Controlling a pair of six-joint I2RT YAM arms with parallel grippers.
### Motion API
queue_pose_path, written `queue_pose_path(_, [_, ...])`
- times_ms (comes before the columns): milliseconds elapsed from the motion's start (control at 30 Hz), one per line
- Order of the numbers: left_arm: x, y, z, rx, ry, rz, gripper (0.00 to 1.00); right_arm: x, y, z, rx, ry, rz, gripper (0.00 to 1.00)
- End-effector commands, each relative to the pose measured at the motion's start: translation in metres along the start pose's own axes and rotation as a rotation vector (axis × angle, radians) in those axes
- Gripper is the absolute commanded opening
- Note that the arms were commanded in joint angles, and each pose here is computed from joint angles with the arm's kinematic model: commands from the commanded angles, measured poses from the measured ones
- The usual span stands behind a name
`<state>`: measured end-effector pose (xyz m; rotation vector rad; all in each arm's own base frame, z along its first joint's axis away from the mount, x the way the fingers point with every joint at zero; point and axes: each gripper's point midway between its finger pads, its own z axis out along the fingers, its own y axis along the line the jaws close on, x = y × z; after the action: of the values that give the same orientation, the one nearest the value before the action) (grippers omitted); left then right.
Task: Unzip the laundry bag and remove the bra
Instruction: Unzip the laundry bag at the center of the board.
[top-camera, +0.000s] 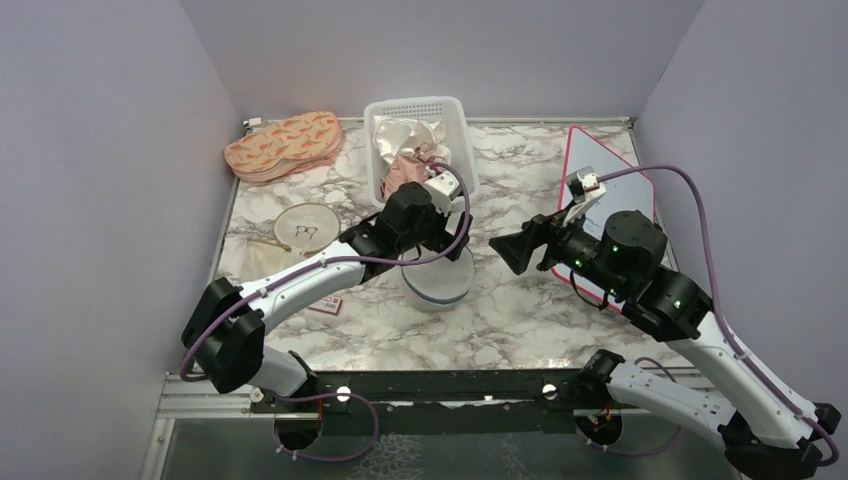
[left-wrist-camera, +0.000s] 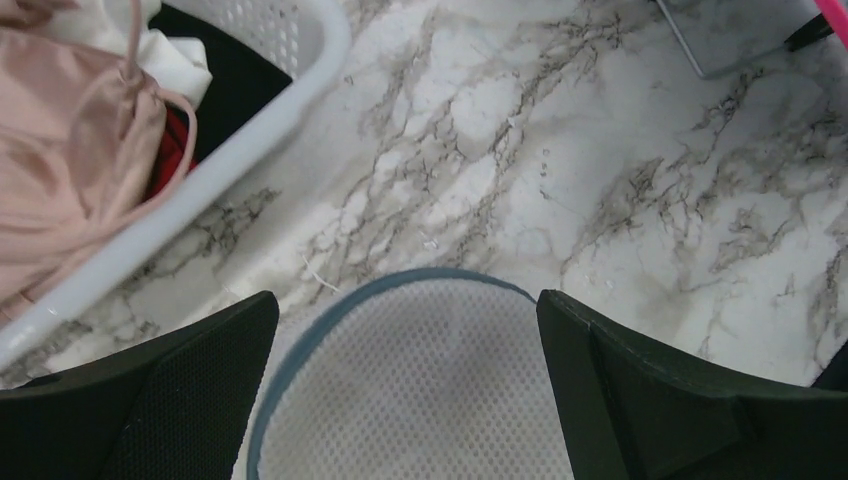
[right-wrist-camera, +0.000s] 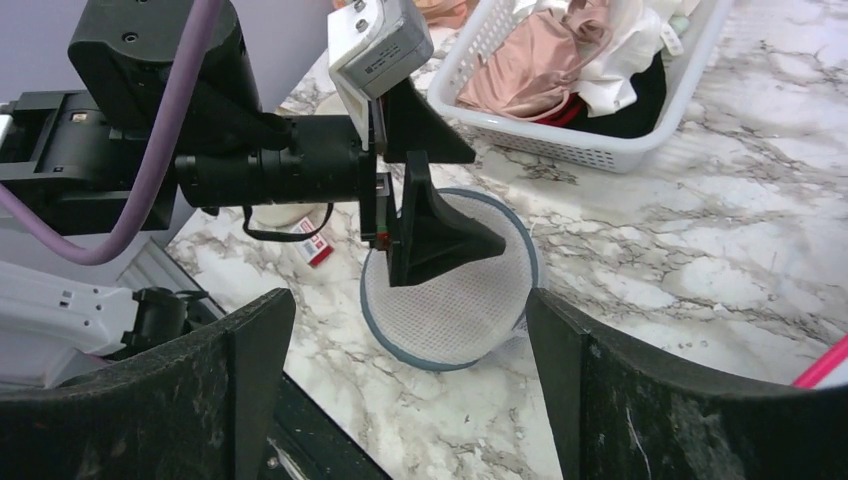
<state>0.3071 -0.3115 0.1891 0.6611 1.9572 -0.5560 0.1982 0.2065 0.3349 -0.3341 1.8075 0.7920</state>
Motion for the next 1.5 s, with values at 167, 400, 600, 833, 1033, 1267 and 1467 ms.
queue_pose_path(167, [0.045,-0.041,-0.027,-0.084,0.169,-0.04,0.9,0.012,-0.023,-0.006,0.077,0.004,-0.092,0.85])
queue_pose_path(400, [0.057,-0.051,-0.031,-0.283,0.201,0.103,0.69,0.009,-0.029,-0.022,0.099,-0.021,-0.128,0.85])
queue_pose_path(600, [0.069,-0.073,-0.011,-0.272,0.235,0.116,0.65,-0.005,-0.032,-0.051,0.112,-0.102,-0.133,0.85])
queue_pose_path(833, [0.094,-0.069,0.004,-0.323,0.289,0.142,0.57,-0.019,-0.033,-0.085,0.113,-0.188,-0.11,0.85])
queue_pose_path(1033, [0.111,-0.063,0.015,-0.366,0.322,0.17,0.34,-0.018,-0.035,-0.094,0.119,-0.192,-0.095,0.85])
queue_pose_path(1267, [0.092,-0.062,-0.007,-0.314,0.269,0.152,0.03,-0.011,-0.036,-0.083,0.123,-0.17,-0.083,0.85])
queue_pose_path(1467, [0.071,-0.054,-0.036,-0.163,0.174,0.11,0.0,-0.006,-0.035,-0.061,0.122,-0.149,-0.075,0.84])
